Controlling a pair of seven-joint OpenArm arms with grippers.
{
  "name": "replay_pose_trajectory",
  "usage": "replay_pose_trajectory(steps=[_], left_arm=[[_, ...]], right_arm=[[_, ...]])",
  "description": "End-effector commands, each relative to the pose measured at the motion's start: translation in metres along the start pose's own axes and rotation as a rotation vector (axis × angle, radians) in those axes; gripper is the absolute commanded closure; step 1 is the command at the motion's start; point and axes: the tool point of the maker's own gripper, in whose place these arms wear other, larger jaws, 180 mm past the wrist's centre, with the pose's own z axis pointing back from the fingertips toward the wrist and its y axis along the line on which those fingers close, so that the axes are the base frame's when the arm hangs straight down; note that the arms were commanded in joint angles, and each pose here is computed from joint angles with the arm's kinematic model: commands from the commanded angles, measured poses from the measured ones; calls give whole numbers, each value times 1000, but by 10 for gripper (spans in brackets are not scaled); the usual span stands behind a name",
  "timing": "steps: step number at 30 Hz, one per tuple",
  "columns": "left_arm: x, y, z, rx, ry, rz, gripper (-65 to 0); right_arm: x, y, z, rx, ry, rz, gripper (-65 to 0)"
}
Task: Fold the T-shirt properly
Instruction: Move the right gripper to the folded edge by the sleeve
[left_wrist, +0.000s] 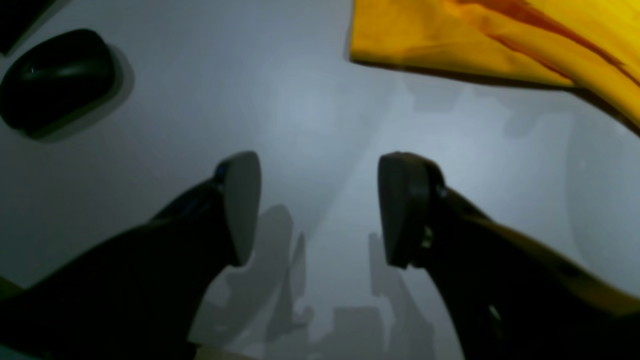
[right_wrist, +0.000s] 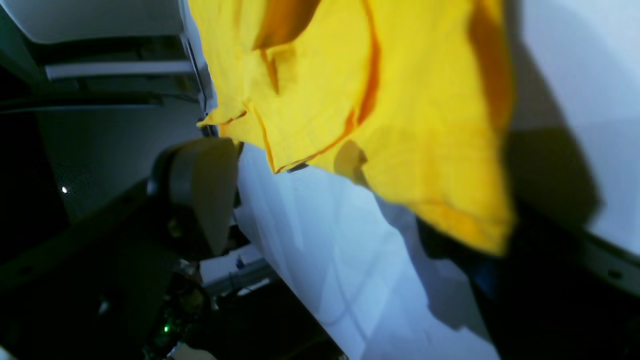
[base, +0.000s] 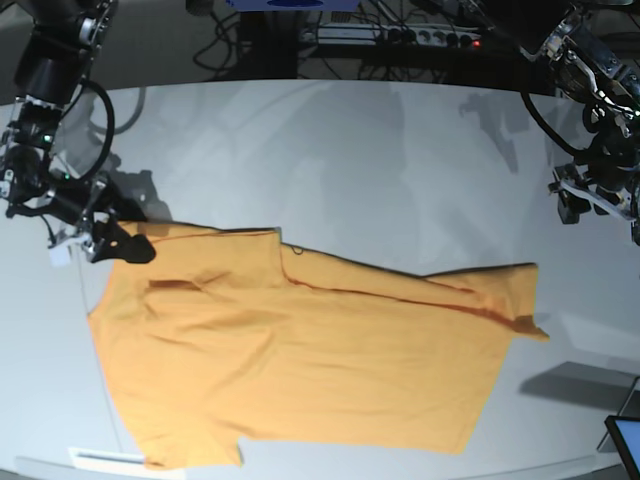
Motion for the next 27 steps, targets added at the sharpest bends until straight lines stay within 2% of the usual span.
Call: replay_pose_trajectory(steps=[1,4,6,8,11,12,18,21,27], left_arm=[[15,3,5,8,-49,-14,-366],[15,2,4,4,-47,-16,-366],[14,1,3,2,-46,-16,-366],[12,-1,3,-2,-44,-9,-366],[10,-4,2,-8,-41,-2,-366],[10,-4,2,-9,-41,-1,-366],[9,-4,1,-10,-39,-2,-366],[3,-3,-2,-14,-20,11,-366],[-50,-2,-42,-86,148,162,-364]], right_arm=[[11,9,3,5,-10,33,-515],[12,11,2,9,-12,36,-511],[13,11,2,8,-14,37,-451],[14,12,2,9,-14,38,-326],[14,13,1,10,-13,39,-89],[14,13,1,9,-11,39,-42],[13,13,1,9,-4,39,-48],[12,13,1,9,-2,40,-9],[10,11,1,6,2,35,-6]])
